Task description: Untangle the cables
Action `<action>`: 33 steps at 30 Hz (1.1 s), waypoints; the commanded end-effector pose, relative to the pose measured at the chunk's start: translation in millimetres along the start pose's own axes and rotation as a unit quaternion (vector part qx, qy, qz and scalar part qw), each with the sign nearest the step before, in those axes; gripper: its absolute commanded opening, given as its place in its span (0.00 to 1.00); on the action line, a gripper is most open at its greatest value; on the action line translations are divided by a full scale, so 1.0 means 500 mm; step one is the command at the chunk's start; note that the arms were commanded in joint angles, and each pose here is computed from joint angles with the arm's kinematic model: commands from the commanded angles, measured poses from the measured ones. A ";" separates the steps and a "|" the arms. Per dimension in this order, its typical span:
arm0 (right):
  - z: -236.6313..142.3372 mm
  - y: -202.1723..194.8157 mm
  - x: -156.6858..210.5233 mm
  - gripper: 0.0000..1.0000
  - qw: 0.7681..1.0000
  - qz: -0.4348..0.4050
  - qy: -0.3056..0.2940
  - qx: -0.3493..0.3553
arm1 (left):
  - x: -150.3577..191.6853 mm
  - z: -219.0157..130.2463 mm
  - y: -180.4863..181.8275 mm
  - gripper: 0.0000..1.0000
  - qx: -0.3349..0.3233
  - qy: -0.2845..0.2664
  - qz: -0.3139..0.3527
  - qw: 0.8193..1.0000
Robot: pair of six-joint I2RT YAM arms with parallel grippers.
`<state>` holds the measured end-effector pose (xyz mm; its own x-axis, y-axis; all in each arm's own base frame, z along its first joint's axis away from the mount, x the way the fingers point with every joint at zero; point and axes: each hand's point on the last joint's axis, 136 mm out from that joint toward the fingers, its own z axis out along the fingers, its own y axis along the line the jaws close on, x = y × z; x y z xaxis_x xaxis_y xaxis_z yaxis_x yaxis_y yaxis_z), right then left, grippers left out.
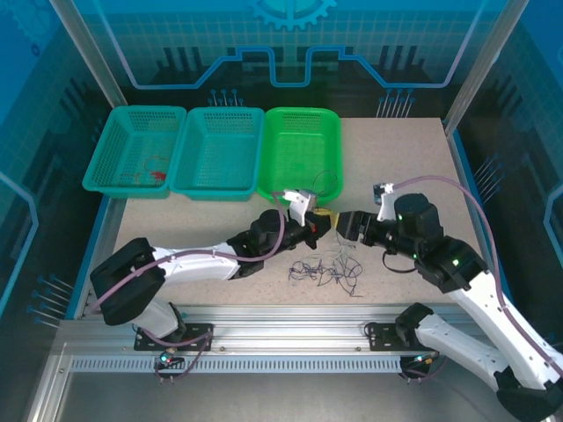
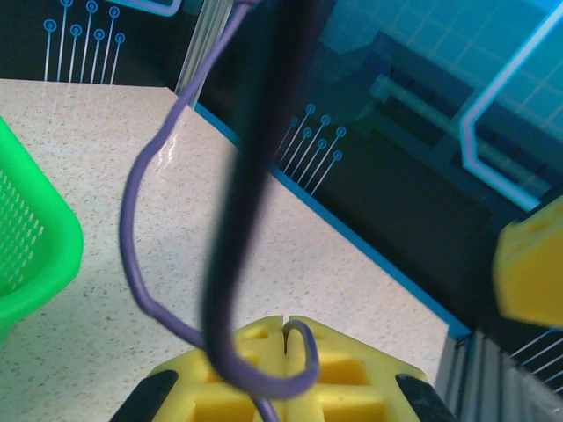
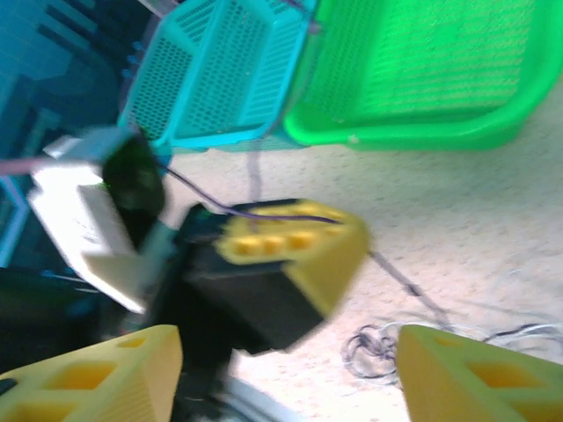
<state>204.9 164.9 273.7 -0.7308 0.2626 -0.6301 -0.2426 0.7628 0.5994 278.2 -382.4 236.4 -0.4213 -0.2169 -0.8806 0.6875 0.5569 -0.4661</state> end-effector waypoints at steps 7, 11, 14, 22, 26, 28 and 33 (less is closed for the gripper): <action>0.079 -0.034 0.102 0.87 0.986 -0.151 -0.021 -0.064 | -0.062 -0.032 -0.041 0.00 0.015 -0.003 -0.030 0.999; 0.126 -0.019 0.090 0.92 0.973 -0.205 -0.076 -0.077 | -0.076 -0.038 -0.060 0.00 0.030 -0.001 -0.034 0.999; 0.160 -0.097 0.041 0.91 0.974 -0.180 -0.135 0.041 | -0.099 -0.051 -0.086 0.00 0.056 -0.010 -0.038 0.998; 0.207 -0.336 0.086 0.35 0.951 -0.035 -0.077 0.298 | -0.230 -0.177 -0.141 0.00 0.071 -0.093 0.035 0.993; 0.205 -0.422 0.149 0.38 0.942 0.065 -0.040 0.327 | -0.308 -0.274 -0.145 0.00 0.032 -0.135 0.095 0.986; 0.199 -0.441 0.163 0.41 0.939 0.084 -0.035 0.332 | -0.334 -0.312 -0.130 0.00 -0.001 -0.145 0.107 0.984; 0.169 -0.466 0.167 0.46 0.930 0.102 -0.031 0.353 | -0.390 -0.404 -0.068 0.00 -0.099 -0.180 0.107 0.973</action>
<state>260.2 68.8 39.4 -0.6901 0.3955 -0.6061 0.3298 0.9173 0.2230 202.6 -226.9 457.8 -0.0452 -0.4114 -0.9104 0.7243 0.6141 -0.3134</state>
